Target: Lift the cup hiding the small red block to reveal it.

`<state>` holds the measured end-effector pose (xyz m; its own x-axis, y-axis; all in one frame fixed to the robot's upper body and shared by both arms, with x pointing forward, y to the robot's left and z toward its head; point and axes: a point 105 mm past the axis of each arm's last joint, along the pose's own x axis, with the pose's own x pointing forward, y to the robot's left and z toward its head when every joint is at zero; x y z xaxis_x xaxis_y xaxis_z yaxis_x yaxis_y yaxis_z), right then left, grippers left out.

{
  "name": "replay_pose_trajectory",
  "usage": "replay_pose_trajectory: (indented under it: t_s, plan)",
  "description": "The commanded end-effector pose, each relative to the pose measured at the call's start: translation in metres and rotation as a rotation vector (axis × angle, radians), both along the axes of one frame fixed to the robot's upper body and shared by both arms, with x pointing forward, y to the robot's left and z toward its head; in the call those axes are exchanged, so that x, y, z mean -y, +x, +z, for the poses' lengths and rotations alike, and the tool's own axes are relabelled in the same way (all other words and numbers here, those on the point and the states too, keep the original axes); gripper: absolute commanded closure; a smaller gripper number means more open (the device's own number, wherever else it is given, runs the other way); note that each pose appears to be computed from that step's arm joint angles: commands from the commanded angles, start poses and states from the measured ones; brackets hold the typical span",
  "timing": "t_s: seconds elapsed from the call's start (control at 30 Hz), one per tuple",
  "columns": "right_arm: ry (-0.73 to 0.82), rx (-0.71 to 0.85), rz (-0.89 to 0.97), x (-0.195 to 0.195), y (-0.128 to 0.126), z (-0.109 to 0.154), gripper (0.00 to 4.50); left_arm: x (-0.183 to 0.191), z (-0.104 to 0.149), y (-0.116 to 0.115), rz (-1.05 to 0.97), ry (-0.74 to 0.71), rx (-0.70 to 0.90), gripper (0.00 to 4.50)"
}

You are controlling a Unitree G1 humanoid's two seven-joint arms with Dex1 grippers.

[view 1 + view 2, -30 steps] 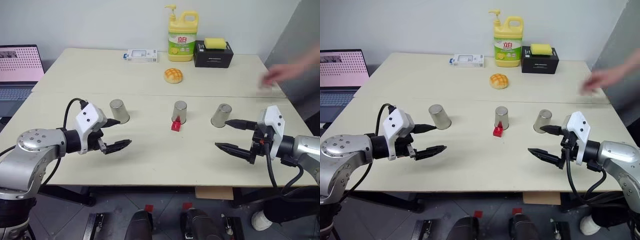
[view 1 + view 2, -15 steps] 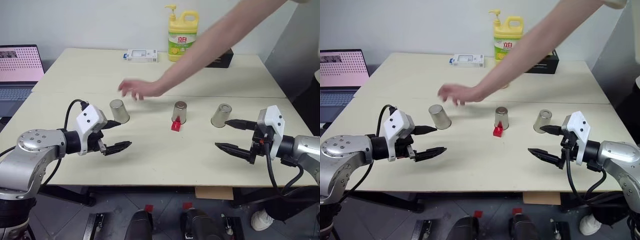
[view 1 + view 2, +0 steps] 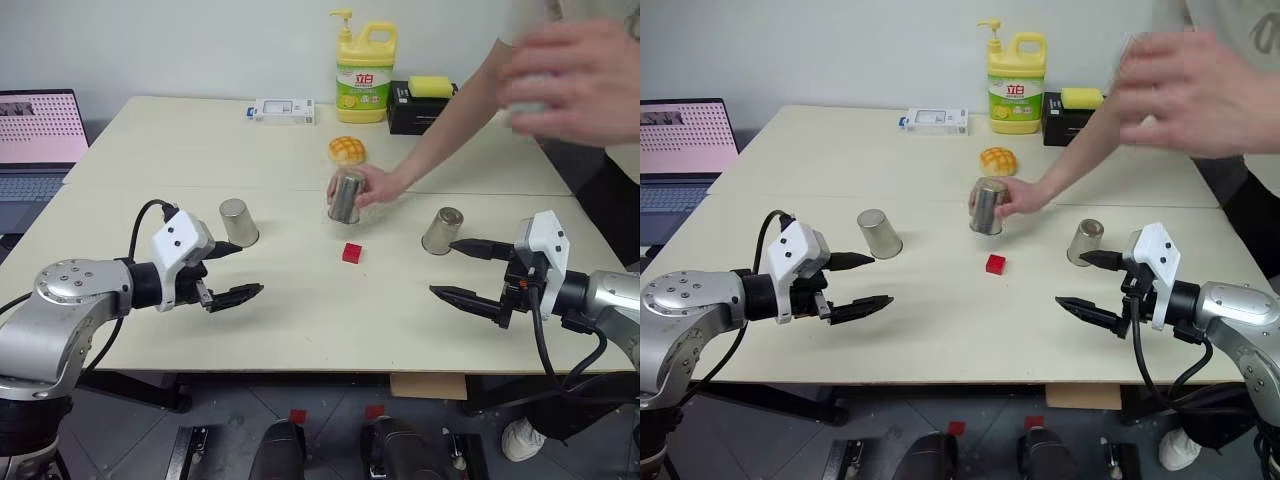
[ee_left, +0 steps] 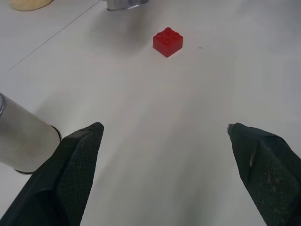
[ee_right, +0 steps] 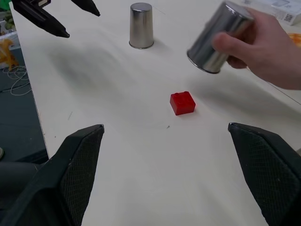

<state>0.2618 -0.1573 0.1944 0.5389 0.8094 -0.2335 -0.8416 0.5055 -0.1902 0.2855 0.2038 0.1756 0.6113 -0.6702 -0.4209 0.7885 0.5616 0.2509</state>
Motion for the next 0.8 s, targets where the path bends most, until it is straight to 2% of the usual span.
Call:
replay_pose_trajectory:
  t_s: [0.03,0.6,0.8]
  plan:
    - [-0.009,0.051,0.019,-0.002,-0.003,0.010,0.00,0.001,0.005,0.001,-0.015,0.021,0.029,0.03]
    - [-0.006,0.048,0.020,-0.004,-0.004,0.008,0.00,0.001,0.005,0.002,-0.014,0.022,0.032,0.03]
    - [-0.002,0.049,0.034,-0.008,-0.004,0.010,0.00,-0.006,0.007,0.011,0.045,-0.007,0.055,0.03]
